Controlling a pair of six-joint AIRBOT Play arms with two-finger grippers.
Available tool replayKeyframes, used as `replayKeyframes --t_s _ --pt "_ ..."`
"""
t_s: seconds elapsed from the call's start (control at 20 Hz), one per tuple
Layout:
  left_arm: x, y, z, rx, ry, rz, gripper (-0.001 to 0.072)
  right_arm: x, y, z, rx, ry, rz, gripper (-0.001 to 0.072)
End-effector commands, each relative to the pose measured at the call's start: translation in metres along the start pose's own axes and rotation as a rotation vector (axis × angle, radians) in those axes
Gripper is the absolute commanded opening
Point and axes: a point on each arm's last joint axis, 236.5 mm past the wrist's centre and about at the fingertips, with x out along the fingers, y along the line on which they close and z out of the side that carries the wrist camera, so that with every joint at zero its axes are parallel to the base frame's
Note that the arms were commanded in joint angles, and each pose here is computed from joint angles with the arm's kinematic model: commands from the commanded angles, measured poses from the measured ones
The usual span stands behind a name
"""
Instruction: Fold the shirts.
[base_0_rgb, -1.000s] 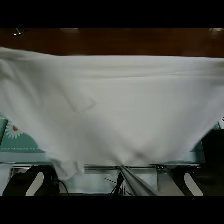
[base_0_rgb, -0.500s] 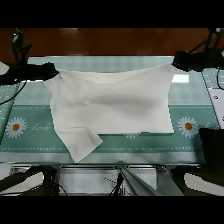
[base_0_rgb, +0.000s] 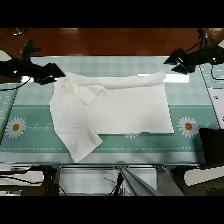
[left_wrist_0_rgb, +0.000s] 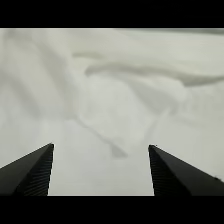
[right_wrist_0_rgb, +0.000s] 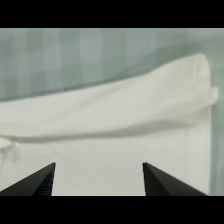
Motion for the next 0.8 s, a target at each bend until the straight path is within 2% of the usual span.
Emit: replayKeyframes --t_s 0.0,0.15,0.35,0.45,0.55,0.75 --pt "-0.033 0.030 -0.071 -0.149 0.246 -0.046 0.0699 -0.034 -0.055 -0.060 0.002 0.188 -0.184 0.0629" --pt "-0.041 0.045 -0.110 -0.276 0.150 -0.116 0.0699 -0.039 -0.068 -0.101 0.066 0.119 -0.185 0.0629" --pt "-0.023 0.062 -0.205 -0.500 0.193 -0.171 0.0698 -0.022 -0.026 -0.179 0.114 0.032 0.039 0.0629" --pt "-0.011 0.066 -0.226 -0.575 0.186 -0.200 0.0698 -0.018 -0.016 -0.212 0.138 0.010 0.092 0.0629" --pt "-0.006 0.063 -0.222 -0.564 0.136 -0.245 0.0698 -0.019 -0.011 -0.233 0.134 -0.002 0.104 0.0628" --pt "0.002 0.068 -0.215 -0.551 0.105 -0.219 0.0698 -0.028 -0.001 -0.235 0.123 -0.043 0.122 0.0629"
